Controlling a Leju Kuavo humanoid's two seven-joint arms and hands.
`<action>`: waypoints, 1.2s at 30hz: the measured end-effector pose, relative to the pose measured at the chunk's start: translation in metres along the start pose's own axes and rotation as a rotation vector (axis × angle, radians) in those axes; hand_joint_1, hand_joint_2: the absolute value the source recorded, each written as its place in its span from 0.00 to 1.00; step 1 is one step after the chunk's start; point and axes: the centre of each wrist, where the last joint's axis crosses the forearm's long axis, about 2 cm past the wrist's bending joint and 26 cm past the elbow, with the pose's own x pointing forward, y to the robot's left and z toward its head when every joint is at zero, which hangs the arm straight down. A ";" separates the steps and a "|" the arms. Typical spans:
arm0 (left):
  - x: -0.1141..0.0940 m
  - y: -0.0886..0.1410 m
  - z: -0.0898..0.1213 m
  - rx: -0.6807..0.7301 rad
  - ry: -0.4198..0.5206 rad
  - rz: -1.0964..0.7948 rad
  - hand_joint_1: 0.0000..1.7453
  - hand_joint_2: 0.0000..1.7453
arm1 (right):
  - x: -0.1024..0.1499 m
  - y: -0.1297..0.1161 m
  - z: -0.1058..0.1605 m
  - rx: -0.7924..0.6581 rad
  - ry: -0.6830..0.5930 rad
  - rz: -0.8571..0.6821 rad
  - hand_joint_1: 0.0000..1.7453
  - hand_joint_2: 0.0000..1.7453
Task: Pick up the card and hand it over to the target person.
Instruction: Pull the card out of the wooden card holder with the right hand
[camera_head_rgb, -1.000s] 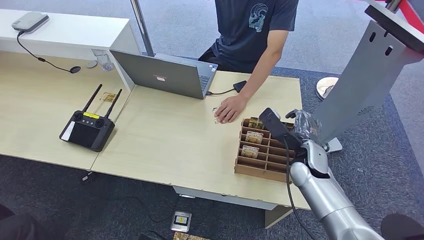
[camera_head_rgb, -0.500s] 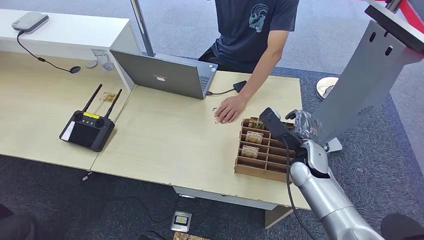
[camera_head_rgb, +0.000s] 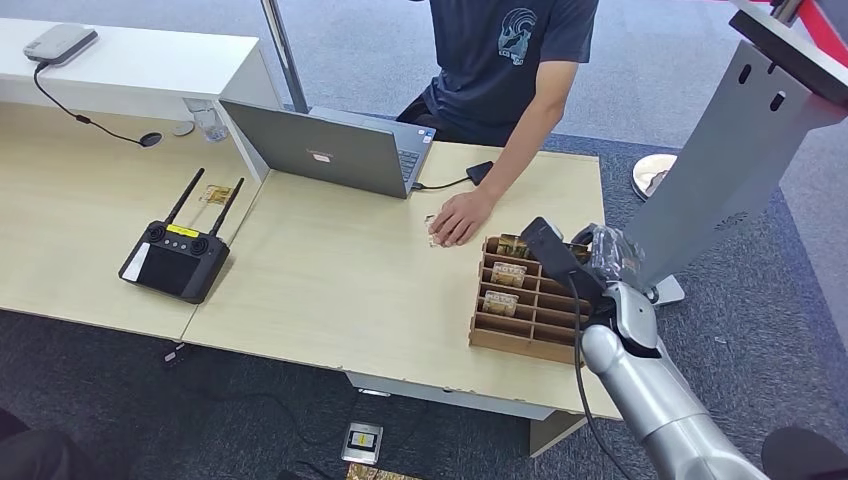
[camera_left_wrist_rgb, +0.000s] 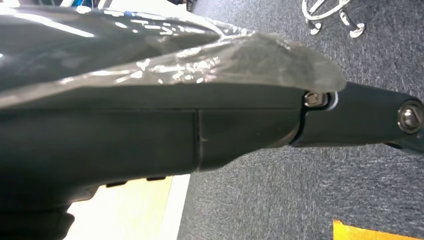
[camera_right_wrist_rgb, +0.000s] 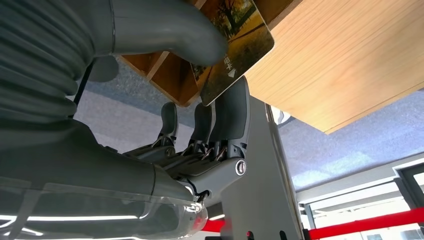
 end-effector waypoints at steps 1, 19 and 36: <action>0.000 0.000 0.000 0.000 -0.001 -0.001 0.00 0.00 | 0.000 0.000 0.000 -0.002 0.000 -0.001 0.59 1.00; 0.001 0.001 0.000 -0.001 -0.003 -0.001 0.00 0.00 | 0.002 -0.009 0.000 -0.044 -0.018 -0.009 0.60 1.00; -0.001 0.000 0.000 0.001 -0.004 0.012 0.00 0.00 | 0.007 -0.031 0.008 -0.192 -0.088 -0.070 0.85 1.00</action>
